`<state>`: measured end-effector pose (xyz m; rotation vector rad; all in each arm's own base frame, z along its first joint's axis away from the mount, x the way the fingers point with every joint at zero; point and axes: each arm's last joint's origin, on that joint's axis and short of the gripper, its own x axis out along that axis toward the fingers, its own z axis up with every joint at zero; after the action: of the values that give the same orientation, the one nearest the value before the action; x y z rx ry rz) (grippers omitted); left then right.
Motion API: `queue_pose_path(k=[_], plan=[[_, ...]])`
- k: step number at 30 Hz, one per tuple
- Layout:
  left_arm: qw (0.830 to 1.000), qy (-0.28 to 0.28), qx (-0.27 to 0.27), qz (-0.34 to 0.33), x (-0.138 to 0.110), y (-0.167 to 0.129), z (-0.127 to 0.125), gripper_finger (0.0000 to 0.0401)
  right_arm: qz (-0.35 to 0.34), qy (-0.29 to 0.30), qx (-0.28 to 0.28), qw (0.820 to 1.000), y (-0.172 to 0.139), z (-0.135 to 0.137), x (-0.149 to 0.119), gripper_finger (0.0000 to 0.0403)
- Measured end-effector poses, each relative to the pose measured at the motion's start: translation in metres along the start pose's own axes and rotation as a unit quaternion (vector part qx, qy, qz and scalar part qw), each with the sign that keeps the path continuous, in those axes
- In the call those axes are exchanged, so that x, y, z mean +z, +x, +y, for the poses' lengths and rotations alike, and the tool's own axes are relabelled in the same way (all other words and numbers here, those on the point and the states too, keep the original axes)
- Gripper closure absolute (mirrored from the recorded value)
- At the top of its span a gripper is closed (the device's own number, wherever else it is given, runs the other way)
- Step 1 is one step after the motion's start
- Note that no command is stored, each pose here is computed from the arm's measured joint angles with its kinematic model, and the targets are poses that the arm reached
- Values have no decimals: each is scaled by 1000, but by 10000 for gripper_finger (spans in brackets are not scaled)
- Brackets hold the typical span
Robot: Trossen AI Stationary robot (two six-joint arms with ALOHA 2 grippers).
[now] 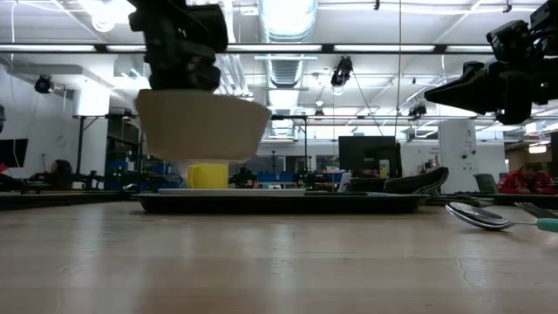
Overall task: Set up tray
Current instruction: Put the gray bowl on top of the white plate on the black serving tray
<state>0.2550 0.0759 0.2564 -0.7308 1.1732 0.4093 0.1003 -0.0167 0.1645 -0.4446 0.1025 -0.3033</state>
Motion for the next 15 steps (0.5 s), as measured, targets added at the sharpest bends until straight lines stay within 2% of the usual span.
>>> queue_pose_path(k=[7, 15], plan=[[996, -80, 18, -28, 30, -7, 32, 401, 0, 0, 0, 1000, 0, 0, 0, 335], [990, -126, 17, -59, 42, -7, 54, 401, 0, 0, 0, 1000, 0, 0, 0, 335]])
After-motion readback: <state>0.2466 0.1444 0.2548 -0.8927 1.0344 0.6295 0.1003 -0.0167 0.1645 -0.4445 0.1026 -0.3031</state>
